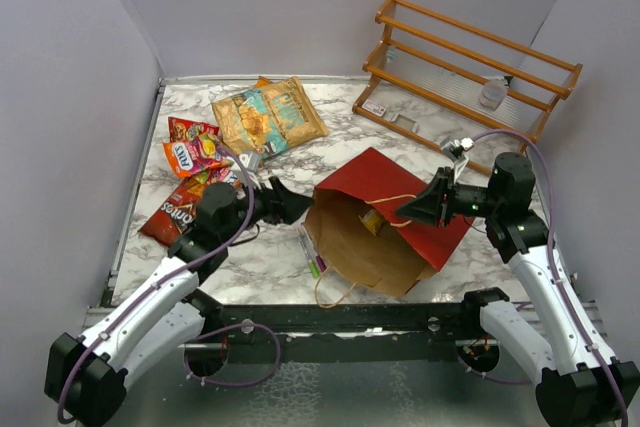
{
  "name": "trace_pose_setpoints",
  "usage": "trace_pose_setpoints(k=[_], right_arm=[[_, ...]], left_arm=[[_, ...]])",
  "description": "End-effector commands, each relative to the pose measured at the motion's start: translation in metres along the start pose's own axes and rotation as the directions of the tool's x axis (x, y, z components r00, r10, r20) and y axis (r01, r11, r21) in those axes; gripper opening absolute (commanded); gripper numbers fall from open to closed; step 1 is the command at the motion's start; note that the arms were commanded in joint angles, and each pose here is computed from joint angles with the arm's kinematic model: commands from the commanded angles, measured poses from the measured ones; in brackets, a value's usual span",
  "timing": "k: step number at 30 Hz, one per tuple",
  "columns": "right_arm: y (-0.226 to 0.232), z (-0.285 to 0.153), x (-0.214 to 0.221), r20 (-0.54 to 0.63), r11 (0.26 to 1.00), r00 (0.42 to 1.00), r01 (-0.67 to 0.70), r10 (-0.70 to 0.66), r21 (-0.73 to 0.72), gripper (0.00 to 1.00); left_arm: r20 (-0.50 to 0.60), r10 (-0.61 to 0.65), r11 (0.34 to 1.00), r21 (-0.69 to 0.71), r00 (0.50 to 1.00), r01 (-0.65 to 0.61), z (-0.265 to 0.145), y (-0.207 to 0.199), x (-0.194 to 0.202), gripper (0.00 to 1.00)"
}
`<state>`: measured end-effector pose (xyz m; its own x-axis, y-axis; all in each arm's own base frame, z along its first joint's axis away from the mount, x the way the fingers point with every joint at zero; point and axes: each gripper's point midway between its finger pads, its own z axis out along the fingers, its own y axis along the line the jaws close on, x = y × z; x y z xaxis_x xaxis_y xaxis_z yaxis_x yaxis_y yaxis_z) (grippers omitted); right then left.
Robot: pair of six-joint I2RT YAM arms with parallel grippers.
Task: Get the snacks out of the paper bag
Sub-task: Take out the snack from the paper bag.
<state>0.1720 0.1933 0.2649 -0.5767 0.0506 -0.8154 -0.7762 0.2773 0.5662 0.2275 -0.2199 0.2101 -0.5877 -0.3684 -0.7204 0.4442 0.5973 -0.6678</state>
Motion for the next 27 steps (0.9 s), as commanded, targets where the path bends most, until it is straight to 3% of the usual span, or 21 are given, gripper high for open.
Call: trace_pose_setpoints(k=[1,6,10,15,20,27], right_arm=[[0.009,-0.001,-0.014,0.037,0.999,0.998,0.044,-0.044,-0.008,0.01],[0.006,-0.002,-0.024,0.074,0.998,0.996,0.052,-0.055,0.041,0.01],[0.006,-0.002,-0.028,0.085,0.997,0.994,0.058,-0.063,0.055,0.01],[0.007,-0.003,-0.032,0.094,0.995,0.993,0.066,-0.072,0.07,0.01],[0.007,-0.006,-0.034,0.104,0.992,0.99,0.086,-0.096,0.097,0.01],[0.008,-0.008,-0.032,0.104,0.989,0.988,0.101,-0.112,0.105,0.01]], left_arm=[[0.038,-0.001,0.992,0.129,0.999,-0.004,0.0,-0.034,0.025,0.73],[0.048,0.119,0.975,0.183,0.992,-0.126,-0.001,-0.064,0.061,0.73],[0.045,0.302,0.924,0.234,0.952,-0.304,0.002,-0.09,0.093,0.73],[0.022,0.568,0.81,0.163,0.823,-0.564,0.028,-0.087,0.126,0.73],[0.042,0.725,0.686,0.048,0.688,-0.726,0.053,-0.073,0.12,0.76],[0.044,0.824,0.566,-0.074,0.564,-0.821,0.09,-0.053,0.128,0.86]])
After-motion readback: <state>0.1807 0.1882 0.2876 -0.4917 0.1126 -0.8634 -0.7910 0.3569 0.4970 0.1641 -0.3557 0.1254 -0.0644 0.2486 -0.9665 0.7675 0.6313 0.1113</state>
